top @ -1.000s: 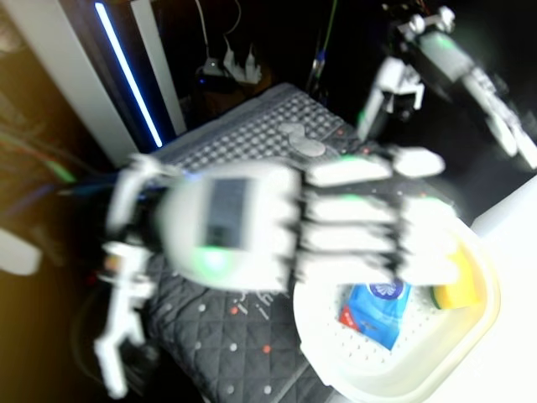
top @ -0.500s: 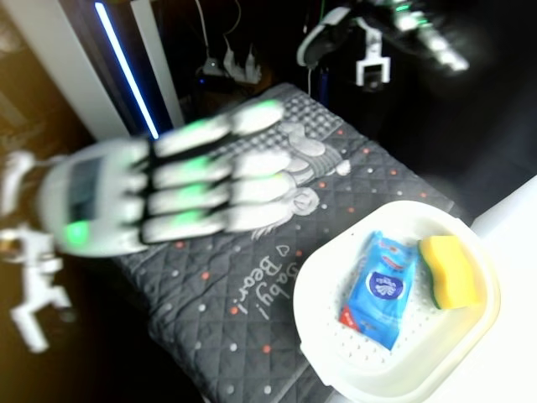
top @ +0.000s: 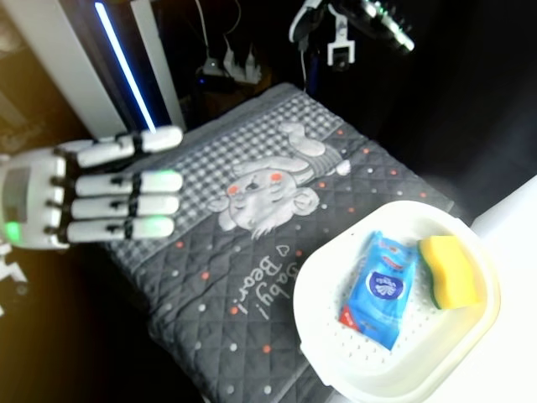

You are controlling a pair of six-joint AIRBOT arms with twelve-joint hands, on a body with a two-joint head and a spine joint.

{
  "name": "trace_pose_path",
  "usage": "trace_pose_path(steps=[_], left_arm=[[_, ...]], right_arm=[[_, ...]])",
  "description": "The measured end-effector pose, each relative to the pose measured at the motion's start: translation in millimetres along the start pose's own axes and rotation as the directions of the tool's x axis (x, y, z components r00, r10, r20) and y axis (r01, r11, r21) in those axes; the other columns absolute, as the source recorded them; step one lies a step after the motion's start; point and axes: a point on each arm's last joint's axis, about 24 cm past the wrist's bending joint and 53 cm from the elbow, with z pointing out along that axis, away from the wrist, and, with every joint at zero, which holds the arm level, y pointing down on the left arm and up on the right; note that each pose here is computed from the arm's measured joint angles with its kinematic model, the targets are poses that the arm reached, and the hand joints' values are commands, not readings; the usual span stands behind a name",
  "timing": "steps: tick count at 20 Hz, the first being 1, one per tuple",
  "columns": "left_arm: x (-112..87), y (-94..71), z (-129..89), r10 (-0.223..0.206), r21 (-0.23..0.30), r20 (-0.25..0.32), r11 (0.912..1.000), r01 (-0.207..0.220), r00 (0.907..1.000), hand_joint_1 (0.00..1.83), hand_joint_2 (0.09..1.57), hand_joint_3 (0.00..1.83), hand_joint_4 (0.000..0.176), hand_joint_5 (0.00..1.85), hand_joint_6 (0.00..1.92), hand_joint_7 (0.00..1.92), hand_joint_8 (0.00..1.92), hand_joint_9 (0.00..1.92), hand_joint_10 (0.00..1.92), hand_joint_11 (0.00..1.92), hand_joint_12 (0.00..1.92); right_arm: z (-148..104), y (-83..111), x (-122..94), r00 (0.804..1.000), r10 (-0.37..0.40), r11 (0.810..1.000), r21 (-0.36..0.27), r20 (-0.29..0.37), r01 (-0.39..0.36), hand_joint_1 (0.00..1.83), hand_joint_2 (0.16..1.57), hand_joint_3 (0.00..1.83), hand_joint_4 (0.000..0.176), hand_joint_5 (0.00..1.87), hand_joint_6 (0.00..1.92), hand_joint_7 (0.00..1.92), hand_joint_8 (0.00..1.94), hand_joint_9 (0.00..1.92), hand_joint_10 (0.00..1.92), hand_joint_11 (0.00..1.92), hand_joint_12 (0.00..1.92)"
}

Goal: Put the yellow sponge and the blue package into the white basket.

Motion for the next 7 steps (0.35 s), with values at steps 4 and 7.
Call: trace_pose_path(steps=[4, 7], left_arm=[[5.4, 1.1, -4, -0.015, -0.012, -0.016, 0.9998, 0.014, 0.9998, 0.59, 1.04, 0.0, 0.127, 0.0, 0.0, 0.0, 0.0, 0.0, 0.0, 0.0, 0.0], [6.4, 8.6, -12, -0.029, -0.05, -0.015, 0.9984, 0.028, 0.9995, 0.63, 0.99, 0.0, 0.112, 0.0, 0.0, 0.0, 0.0, 0.0, 0.0, 0.0, 0.0]], right_arm=[[-22, -7.4, -17, 0.999, -0.016, 0.998, 0.06, 0.051, 0.013, 0.71, 0.89, 0.01, 0.176, 0.0, 0.0, 0.0, 0.0, 0.0, 0.0, 0.0, 0.0], [-31, -14.8, -16, 0.998, -0.017, 0.996, 0.088, 0.055, 0.012, 0.61, 0.9, 0.01, 0.176, 0.0, 0.0, 0.0, 0.0, 0.0, 0.0, 0.0, 0.0]])
